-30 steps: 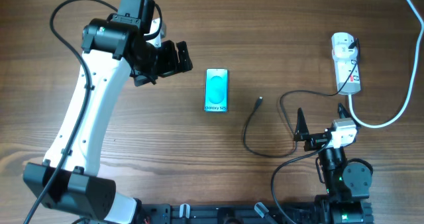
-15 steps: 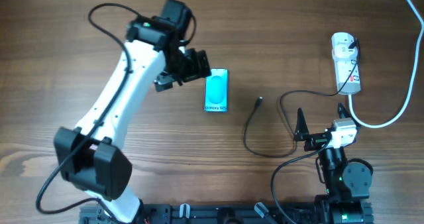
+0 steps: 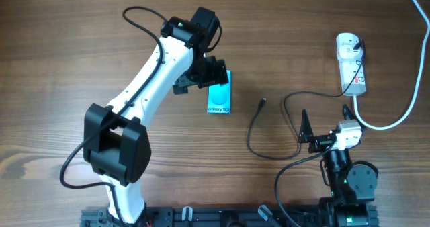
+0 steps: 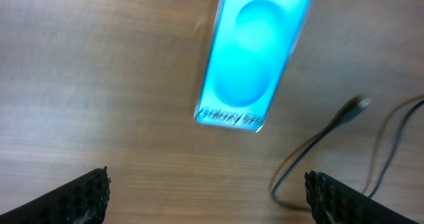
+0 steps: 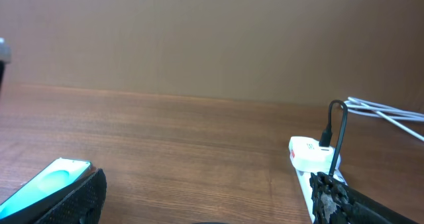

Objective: Plug charger to phone and switch on socket
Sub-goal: 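Lower the left gripper onto the phone and close on its bottom edge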

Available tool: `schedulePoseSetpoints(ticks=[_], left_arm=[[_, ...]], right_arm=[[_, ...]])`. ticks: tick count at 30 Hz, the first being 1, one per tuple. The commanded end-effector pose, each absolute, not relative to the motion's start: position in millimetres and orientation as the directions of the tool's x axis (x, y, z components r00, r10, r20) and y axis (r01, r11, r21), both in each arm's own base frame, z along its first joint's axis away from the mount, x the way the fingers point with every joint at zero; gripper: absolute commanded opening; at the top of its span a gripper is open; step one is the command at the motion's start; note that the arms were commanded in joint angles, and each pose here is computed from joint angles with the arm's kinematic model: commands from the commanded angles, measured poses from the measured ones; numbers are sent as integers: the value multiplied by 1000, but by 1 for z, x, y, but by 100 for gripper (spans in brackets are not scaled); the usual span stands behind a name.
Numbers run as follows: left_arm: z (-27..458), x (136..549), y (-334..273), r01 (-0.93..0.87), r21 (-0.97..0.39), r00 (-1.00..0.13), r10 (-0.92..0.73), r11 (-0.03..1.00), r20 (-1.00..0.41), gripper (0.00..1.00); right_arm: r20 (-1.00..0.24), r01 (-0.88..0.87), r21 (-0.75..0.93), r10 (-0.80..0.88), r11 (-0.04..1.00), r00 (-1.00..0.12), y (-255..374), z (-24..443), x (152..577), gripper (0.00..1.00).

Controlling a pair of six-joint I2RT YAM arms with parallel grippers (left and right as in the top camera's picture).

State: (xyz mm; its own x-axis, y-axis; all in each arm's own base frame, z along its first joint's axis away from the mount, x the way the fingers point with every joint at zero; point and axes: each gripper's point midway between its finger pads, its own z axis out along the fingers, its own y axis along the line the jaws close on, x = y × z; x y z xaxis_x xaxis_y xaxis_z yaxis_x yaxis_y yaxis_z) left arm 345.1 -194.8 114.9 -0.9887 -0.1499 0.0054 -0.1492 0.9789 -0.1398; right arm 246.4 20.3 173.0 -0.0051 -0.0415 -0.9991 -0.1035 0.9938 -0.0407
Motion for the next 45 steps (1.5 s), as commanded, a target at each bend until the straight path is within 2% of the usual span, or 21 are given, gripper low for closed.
schedulePoseSetpoints(ticks=[1, 5, 10, 15, 20, 25, 31, 39, 45], left_arm=[[119, 369, -206, -85, -178, -991, -101, 980, -86, 100], [106, 375, -207, -113, -166, -988, -128, 980, -82, 100], [70, 370, -226, -110, -188, -994, -109, 976, 18, 100], [49, 370, -228, -94, -127, -996, -93, 987, 8, 100], [38, 381, -224, -109, -65, -993, -112, 992, -44, 100], [24, 382, -224, -106, -49, -994, -108, 993, -33, 100], [14, 381, -228, -92, -59, -995, -93, 994, -19, 100], [5, 376, -238, 42, -105, -999, 43, 994, 12, 100], [5, 376, -241, 51, -114, -999, 52, 992, 13, 100]], right_arm=[[-1000, -91, -26, -26, 996, 1, 18, 175, 246, 100], [-1000, -91, -25, -25, 996, 1, 18, 175, 246, 100], [-1000, -91, -26, -26, 996, 1, 18, 175, 246, 100], [-1000, -90, -26, -26, 996, 1, 18, 175, 246, 100], [-1000, -91, -26, -26, 996, 1, 18, 175, 246, 100], [-1000, -91, -26, -26, 996, 1, 18, 175, 246, 100], [-1000, -91, -25, -25, 996, 1, 18, 175, 246, 100], [-1000, -91, -26, -26, 996, 1, 18, 175, 246, 100], [-1000, -91, -26, -26, 996, 1, 18, 175, 246, 100]])
